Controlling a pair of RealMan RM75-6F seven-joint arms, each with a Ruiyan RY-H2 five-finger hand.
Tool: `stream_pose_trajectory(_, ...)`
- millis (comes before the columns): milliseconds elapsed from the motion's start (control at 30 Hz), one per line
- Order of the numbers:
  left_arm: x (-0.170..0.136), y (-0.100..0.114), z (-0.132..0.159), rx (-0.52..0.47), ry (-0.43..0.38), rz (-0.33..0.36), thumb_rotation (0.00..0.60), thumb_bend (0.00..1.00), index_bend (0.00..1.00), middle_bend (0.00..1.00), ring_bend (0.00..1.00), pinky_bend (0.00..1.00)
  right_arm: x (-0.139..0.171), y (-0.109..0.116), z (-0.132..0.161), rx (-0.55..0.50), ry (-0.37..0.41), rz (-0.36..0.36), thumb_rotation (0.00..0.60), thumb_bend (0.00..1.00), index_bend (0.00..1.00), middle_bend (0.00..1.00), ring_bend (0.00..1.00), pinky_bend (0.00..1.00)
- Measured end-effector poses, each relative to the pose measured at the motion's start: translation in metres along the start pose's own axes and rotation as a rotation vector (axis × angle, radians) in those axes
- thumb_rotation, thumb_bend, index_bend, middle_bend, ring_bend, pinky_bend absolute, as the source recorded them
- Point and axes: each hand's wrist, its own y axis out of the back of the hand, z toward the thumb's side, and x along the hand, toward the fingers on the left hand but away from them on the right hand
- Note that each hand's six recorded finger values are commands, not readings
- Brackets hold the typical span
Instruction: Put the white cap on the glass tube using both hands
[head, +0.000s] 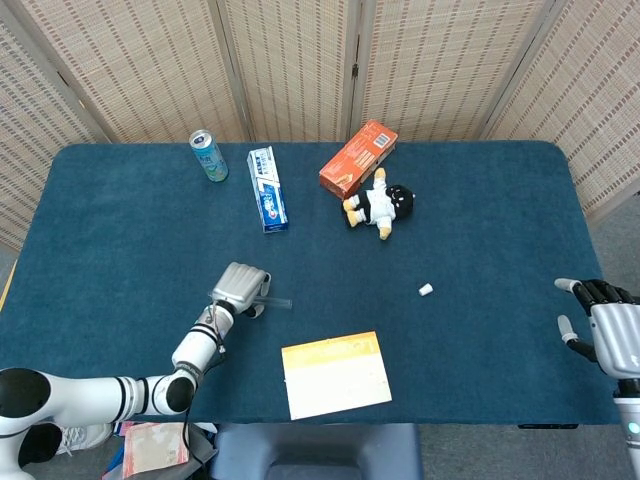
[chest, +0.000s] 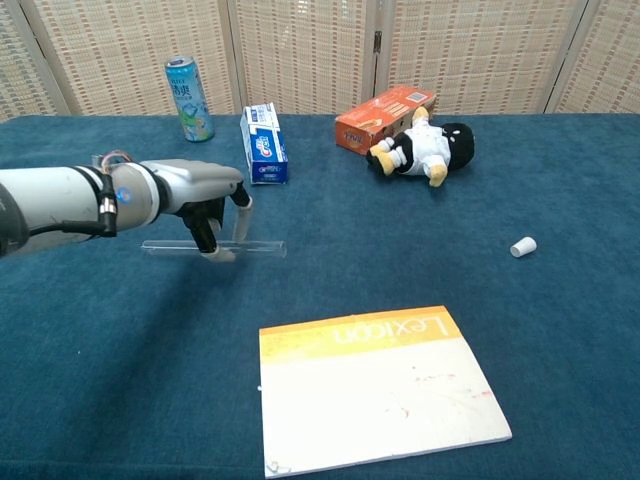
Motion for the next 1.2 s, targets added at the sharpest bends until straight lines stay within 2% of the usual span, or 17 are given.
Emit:
stream_pose_trajectory(100,-0.008,0.006,-0.01,-0.055,0.001,0.013,0.6,0.4,0.58,1.0,1.0,1.0,-0.004,0.002,0.004,0.019,0.018,-0.001,0.6,0.39,0.28,0.38,0.34,0.41)
stream_pose_trajectory(200,-0.018,0.012,-0.021,-0.107,-0.003,0.029,0.6,0.4,0.58,1.0,1.0,1.0,-0.01,0.002,0.011,0.039,0.046,0.012,0.6,0.46,0.28,0.44,0.47,0.57)
stream_pose_trajectory(300,-0.029,0.019,-0.03,-0.134,-0.011,0.051,0.6,0.4,0.58,1.0,1.0,1.0,-0.018,-0.001,0.02,0.056,0.079,0.039,0.6,0.57,0.28,0.59,0.67,0.77)
stream_pose_trajectory(433,-0.046,0.029,-0.042,-0.154,-0.02,0.091,0.6,0.4,0.58,1.0,1.0,1.0,-0.029,-0.01,0.032,0.071,0.119,0.102,0.6,0.68,0.28,0.79,0.84,0.9)
stream_pose_trajectory(667,-0.069,0.042,-0.049,-0.16,-0.037,0.162,0.6,0.4,0.58,1.0,1.0,1.0,-0.049,-0.041,0.052,0.078,0.168,0.273,0.6,0.84,0.28,0.93,0.98,0.97)
stream_pose_trajectory(800,-0.08,0.046,-0.05,-0.152,-0.045,0.191,0.6,0.4,0.58,1.0,1.0,1.0,-0.063,-0.064,0.062,0.061,0.176,0.371,0.6,0.93,0.28,0.96,1.0,1.0)
stream_pose_trajectory(933,-0.087,0.047,-0.051,-0.144,-0.049,0.206,0.6,0.4,0.58,1.0,1.0,1.0,-0.079,-0.082,0.07,0.042,0.177,0.425,0.6,1.0,0.28,0.98,1.0,1.0)
stream_pose_trajectory(1200,-0.095,0.046,-0.049,-0.134,-0.058,0.207,0.6,0.4,0.58,1.0,1.0,1.0,-0.104,-0.111,0.083,0.031,0.178,0.487,0.6,1.0,0.28,0.99,1.0,1.0)
